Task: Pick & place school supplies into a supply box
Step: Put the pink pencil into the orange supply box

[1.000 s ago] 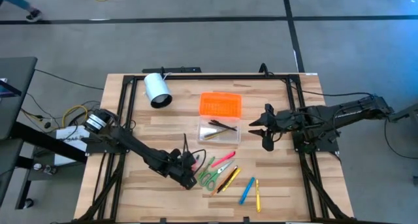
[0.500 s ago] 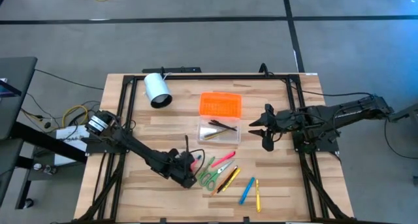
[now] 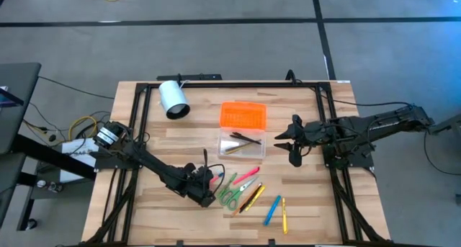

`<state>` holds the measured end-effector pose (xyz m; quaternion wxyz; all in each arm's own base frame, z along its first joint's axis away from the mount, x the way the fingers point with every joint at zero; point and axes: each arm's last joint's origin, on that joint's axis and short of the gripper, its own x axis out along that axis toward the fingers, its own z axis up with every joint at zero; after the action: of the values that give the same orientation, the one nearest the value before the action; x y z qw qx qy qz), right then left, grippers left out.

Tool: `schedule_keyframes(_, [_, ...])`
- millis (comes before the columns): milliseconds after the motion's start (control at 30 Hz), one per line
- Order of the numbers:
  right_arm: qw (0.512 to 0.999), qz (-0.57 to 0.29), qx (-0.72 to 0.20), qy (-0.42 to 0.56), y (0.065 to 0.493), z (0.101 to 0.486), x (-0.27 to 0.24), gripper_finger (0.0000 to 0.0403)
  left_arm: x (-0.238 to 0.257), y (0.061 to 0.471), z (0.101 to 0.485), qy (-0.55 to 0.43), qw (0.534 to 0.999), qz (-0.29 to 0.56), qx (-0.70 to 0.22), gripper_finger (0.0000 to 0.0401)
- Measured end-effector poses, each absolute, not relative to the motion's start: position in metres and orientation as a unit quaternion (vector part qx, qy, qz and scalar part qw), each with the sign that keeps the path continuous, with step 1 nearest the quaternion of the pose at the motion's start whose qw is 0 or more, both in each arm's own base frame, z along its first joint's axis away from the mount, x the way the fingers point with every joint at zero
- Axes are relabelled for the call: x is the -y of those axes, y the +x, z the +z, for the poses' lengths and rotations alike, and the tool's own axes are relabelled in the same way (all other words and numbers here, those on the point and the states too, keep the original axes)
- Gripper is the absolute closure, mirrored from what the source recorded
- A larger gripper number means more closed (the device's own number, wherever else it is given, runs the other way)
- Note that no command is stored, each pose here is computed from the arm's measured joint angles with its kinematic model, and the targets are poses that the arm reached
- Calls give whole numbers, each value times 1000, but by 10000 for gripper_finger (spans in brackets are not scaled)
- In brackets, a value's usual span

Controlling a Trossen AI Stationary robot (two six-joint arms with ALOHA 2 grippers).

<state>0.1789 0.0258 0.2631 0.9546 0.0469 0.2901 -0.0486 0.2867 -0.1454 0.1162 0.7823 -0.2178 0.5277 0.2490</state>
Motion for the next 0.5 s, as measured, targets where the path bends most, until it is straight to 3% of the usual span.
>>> schedule_keyframes(500, [954,-50,-290,52,179,263,-26,283,145,290,122,-208,790,273,-508,398])
